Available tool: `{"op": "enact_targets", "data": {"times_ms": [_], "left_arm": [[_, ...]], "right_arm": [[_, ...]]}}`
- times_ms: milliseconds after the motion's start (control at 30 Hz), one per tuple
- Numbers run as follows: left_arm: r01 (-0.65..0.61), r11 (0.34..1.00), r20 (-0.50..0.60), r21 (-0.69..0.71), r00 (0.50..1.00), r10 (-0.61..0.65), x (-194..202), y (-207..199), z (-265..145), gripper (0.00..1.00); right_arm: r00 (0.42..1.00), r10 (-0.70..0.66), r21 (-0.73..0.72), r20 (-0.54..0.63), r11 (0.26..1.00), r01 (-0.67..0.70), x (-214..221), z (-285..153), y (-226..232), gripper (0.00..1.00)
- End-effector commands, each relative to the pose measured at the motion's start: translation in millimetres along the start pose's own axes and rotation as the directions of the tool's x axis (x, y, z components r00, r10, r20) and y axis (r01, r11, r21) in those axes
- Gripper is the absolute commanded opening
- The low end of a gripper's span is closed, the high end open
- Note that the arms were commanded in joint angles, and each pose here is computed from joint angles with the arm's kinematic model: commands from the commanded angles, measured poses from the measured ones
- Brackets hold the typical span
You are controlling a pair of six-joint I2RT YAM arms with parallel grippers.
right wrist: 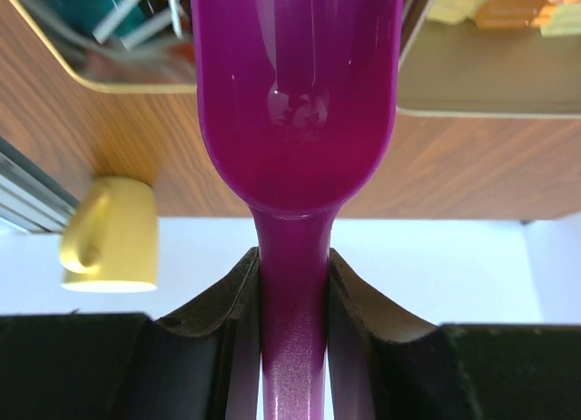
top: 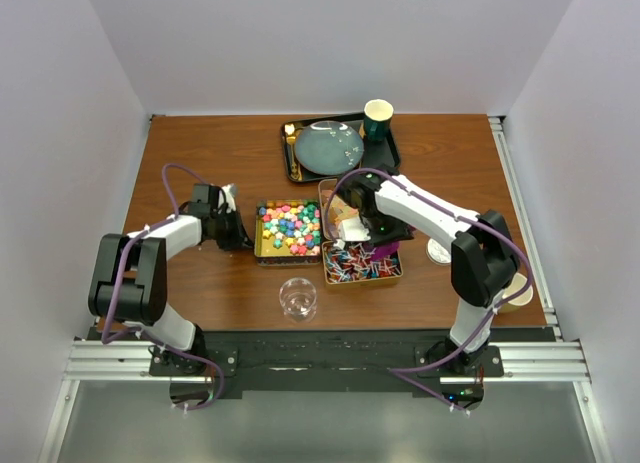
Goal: Pack the candies
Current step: Scoop the fake candies from the storage box.
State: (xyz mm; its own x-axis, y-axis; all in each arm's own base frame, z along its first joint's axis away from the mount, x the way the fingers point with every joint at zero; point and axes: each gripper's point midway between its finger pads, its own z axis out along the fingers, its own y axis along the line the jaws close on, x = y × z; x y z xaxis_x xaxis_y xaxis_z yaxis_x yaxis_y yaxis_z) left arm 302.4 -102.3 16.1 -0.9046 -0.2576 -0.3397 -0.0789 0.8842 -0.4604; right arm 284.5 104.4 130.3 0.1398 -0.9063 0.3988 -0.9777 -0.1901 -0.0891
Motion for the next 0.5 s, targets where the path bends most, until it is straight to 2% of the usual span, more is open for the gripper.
{"op": "enact_targets", "data": {"times_ms": [0, 167, 467], "left_arm": [[0.002, 1.000, -0.014, -0.003, 1.000, -0.002, 6, 2, 7, 0.00], [0.002, 1.000, -0.022, 0.000, 1.000, -0.002, 7, 2, 10, 0.00], [-0.009, 1.000, -0.025, 0.022, 1.000, 0.010, 10, -5, 12, 0.00]], "right_arm": [[1.000, -0.007, -0.178, -0.016, 0.984, 0.004, 9, -7, 43, 0.00], [0.999, -0.034, -0.165, -0.015, 0.986, 0.030, 0, -1, 38, 0.00], [0.993, -0.119, -0.141, 0.017, 0.983, 0.121, -52, 5, 35, 0.00]]}}
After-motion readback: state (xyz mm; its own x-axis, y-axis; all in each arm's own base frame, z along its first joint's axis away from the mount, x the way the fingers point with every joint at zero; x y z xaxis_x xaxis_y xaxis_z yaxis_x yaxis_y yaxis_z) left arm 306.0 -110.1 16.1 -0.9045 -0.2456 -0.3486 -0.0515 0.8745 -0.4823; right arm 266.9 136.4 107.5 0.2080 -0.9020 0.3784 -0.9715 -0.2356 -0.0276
